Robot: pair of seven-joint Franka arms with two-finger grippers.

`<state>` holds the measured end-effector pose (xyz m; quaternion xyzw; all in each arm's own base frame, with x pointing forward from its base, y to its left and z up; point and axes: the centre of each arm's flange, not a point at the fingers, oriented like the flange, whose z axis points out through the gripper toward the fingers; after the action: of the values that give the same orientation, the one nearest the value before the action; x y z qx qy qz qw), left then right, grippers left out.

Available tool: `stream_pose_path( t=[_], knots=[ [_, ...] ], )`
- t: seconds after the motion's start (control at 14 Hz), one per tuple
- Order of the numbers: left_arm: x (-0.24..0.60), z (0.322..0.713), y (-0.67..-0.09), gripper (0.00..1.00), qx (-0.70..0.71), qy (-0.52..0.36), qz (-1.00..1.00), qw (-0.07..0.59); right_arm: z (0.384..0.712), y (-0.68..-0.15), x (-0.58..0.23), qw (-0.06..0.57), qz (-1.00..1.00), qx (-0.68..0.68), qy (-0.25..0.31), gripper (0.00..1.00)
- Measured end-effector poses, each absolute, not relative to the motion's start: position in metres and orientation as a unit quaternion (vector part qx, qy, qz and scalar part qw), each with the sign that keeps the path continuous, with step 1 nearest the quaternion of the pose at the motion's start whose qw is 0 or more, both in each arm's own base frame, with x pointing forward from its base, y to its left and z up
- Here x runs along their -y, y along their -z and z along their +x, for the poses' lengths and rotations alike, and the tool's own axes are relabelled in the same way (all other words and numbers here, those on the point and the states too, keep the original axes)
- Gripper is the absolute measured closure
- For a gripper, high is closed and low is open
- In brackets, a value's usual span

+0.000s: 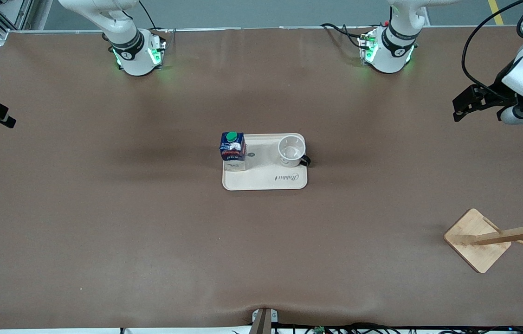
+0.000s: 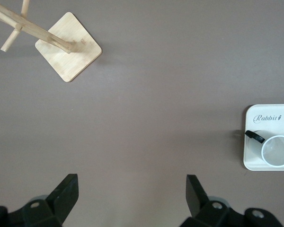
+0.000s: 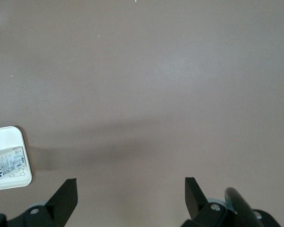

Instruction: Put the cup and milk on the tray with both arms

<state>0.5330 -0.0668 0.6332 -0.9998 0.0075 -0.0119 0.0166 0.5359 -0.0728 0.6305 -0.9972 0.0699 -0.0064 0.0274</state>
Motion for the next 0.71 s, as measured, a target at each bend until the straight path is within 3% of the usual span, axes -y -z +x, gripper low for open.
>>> stream_pose_path(
  t=[0.71],
  knots=[
    [0.066, 0.531, -0.655, 0.00, -0.007, 0.026, -1.000, 0.015, 0.536, -0.635, 0.076, 0.027, -0.997, -0.074, 0.011, 0.00]
  ],
)
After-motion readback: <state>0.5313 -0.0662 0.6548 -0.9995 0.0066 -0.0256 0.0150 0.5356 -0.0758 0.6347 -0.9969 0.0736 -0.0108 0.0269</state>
